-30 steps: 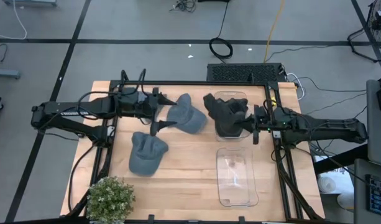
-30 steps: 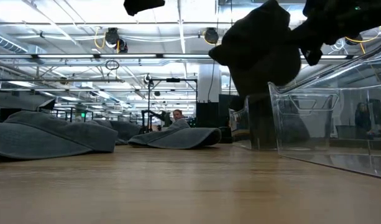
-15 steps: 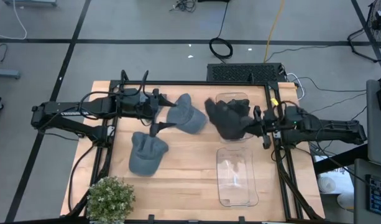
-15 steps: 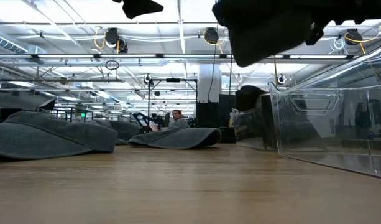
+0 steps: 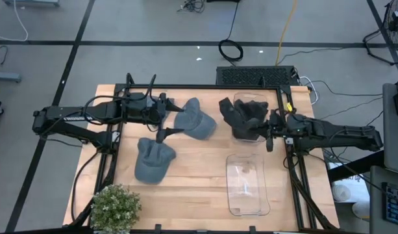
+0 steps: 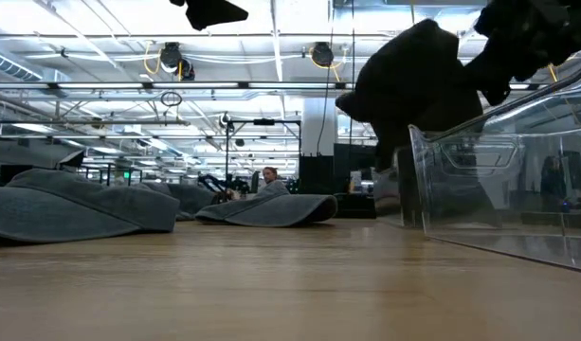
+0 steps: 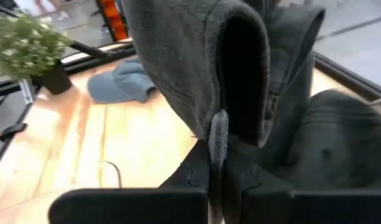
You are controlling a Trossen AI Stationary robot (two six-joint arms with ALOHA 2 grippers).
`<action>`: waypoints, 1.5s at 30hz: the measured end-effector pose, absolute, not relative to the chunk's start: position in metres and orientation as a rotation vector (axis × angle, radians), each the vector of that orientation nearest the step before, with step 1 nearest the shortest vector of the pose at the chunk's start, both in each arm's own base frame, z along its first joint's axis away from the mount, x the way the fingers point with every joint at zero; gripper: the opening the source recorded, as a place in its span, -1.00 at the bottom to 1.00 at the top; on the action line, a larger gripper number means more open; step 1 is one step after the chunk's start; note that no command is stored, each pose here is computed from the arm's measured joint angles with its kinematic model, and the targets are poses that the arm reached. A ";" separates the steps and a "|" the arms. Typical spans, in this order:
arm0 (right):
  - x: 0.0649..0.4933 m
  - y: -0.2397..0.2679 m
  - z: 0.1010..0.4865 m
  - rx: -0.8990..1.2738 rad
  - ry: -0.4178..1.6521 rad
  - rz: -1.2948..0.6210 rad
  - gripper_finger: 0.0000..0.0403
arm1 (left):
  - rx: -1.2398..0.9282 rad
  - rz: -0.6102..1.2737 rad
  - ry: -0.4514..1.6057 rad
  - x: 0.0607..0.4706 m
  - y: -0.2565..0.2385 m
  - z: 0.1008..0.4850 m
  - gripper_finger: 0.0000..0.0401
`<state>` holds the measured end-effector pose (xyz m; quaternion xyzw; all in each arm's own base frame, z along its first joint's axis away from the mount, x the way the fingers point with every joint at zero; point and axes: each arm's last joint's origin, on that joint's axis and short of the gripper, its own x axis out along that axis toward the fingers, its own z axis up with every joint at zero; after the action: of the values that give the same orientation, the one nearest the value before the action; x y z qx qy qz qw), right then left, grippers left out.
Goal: Pick & Place hat
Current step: Put the black cap into the top transparent bin
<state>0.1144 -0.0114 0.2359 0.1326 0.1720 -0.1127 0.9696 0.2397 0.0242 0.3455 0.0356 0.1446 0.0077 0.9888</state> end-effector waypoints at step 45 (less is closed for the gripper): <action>0.127 -0.012 0.178 0.554 0.214 -0.237 -0.84 | 0.048 0.016 0.335 0.238 0.024 0.341 0.90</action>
<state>0.1272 -0.0124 0.1779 0.2721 0.1054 -0.1164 0.9494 0.2384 0.0240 0.3411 0.0239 0.1668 0.0080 0.9857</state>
